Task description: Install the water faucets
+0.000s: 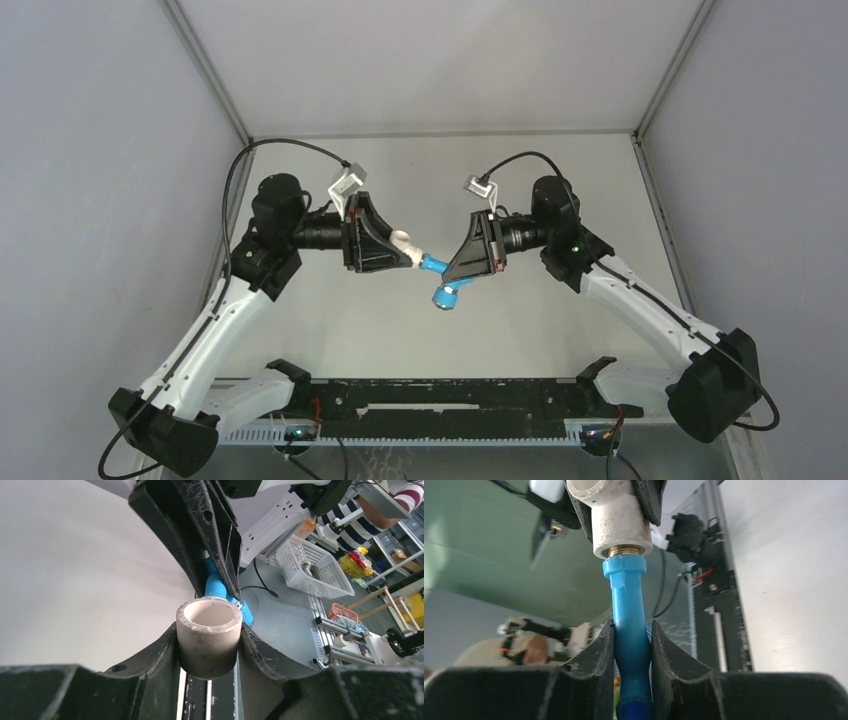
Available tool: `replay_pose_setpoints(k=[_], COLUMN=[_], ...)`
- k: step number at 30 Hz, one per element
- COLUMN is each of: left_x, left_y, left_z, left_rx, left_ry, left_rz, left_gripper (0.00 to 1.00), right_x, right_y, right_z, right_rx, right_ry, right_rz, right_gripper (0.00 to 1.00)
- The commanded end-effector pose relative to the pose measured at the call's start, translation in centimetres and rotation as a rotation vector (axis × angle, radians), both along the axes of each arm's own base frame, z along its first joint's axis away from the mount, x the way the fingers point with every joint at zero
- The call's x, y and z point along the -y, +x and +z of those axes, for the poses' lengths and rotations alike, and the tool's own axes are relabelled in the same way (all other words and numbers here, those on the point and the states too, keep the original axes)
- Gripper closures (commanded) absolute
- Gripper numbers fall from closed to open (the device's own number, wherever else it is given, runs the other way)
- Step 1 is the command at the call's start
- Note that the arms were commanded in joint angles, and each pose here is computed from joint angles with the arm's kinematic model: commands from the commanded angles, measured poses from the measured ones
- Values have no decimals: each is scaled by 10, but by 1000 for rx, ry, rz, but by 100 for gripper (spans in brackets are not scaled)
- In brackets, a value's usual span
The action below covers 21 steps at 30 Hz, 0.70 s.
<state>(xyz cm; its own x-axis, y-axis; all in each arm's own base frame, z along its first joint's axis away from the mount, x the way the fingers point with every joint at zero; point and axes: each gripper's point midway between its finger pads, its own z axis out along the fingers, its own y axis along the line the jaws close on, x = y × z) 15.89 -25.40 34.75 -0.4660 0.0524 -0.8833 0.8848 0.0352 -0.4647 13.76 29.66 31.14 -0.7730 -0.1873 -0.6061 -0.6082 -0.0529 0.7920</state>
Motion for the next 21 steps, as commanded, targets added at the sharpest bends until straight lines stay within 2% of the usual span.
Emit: replay_pose_setpoints(k=[1, 2, 5, 6, 8, 10, 18, 21], left_x=[0, 0, 0, 0, 1, 1, 0, 0], left_y=[16, 18, 23, 24, 25, 27, 38, 43], left_z=[18, 21, 28, 29, 33, 37, 52, 54], left_rx=[143, 150, 150, 139, 115, 92, 12, -21], left_ry=[-61, -69, -98, -103, -113, -126, -175, -197], left_rz=[88, 102, 141, 151, 156, 171, 260, 281], left_gripper=[100, 100, 100, 100, 100, 100, 100, 100], right_x=[9, 9, 17, 20, 29, 34, 55, 52], right_y=[-9, -1, 25, 33, 43, 52, 62, 63], right_z=[33, 33, 24, 21, 18, 15, 11, 12], right_rx=[-218, -242, -255, -258, -230, -204, -106, -70], right_ry=[42, 38, 25, 16, 7, -1, -43, 9], right_rz=[106, 74, -58, -104, -187, -259, -447, -486], right_gripper=[99, 86, 32, 21, 5, 1, 0, 0])
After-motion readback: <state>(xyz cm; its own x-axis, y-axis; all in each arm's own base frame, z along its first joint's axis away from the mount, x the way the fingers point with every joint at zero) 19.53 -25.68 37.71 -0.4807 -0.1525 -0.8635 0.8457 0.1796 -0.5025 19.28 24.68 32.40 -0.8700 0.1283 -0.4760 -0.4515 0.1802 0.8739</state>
